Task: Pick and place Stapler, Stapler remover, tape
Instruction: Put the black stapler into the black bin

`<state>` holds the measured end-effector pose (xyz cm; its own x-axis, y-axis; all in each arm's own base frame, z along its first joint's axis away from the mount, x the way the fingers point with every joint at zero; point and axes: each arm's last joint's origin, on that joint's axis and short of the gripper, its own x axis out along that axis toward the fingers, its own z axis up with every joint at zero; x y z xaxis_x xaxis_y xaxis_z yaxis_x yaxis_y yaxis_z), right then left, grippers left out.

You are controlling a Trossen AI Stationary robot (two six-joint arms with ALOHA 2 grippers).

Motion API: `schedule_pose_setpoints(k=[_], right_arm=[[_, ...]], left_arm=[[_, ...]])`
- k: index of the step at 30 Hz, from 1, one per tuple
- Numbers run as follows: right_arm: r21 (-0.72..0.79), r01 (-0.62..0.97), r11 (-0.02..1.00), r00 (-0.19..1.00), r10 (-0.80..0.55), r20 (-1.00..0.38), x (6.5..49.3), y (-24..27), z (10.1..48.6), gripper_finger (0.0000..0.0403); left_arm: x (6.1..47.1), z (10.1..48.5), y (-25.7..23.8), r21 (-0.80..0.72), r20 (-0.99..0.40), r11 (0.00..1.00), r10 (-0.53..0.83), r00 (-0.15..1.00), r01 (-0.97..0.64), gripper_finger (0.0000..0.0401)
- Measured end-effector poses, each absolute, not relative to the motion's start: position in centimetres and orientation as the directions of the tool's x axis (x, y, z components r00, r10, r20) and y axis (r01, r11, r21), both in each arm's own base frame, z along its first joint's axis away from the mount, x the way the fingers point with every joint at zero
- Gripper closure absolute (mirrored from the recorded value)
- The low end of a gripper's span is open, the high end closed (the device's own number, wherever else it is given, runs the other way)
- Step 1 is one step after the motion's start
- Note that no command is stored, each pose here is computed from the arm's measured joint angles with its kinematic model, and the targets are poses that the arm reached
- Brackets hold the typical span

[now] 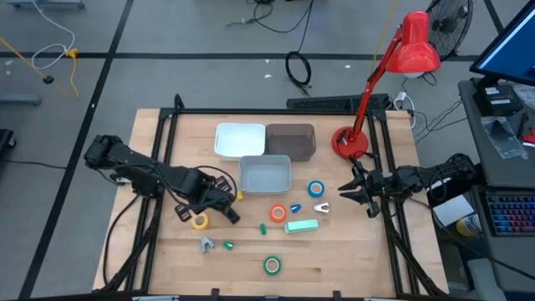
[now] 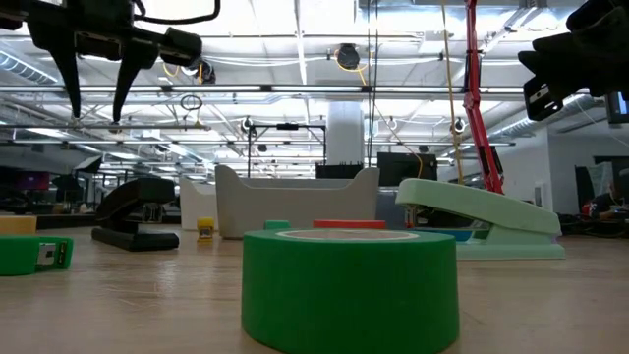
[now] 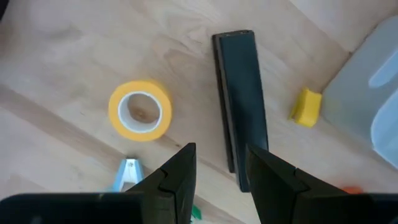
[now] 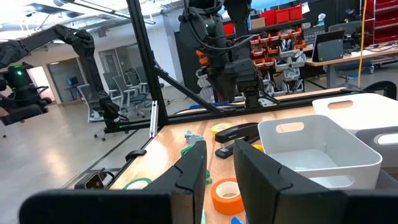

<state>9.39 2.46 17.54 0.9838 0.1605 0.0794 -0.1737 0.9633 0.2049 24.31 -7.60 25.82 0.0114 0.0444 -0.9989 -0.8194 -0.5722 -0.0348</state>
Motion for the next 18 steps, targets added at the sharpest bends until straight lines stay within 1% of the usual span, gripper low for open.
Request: schedule_pose_setpoints(k=[4, 10, 18], right_arm=[[0.205, -0.174, 0.963, 0.984, 0.161, 0.079, 9.38, 2.46, 17.54, 0.033], [0.205, -0.174, 0.963, 0.984, 0.16, 0.08, 9.38, 2.46, 17.54, 0.033], [0.205, -0.174, 0.963, 0.984, 0.16, 0.08, 9.38, 2.46, 17.54, 0.033]], left_arm=[[24.33, 25.82, -7.58, -0.038, -0.999, -0.489, 0.051, 0.015, -0.872, 0.0265], [24.4, 25.83, -7.48, -0.067, -0.995, -0.435, 0.09, 0.031, -0.898, 0.0265], [24.42, 25.84, -7.42, -0.081, -0.993, -0.424, 0.109, 0.038, -0.902, 0.0265]])
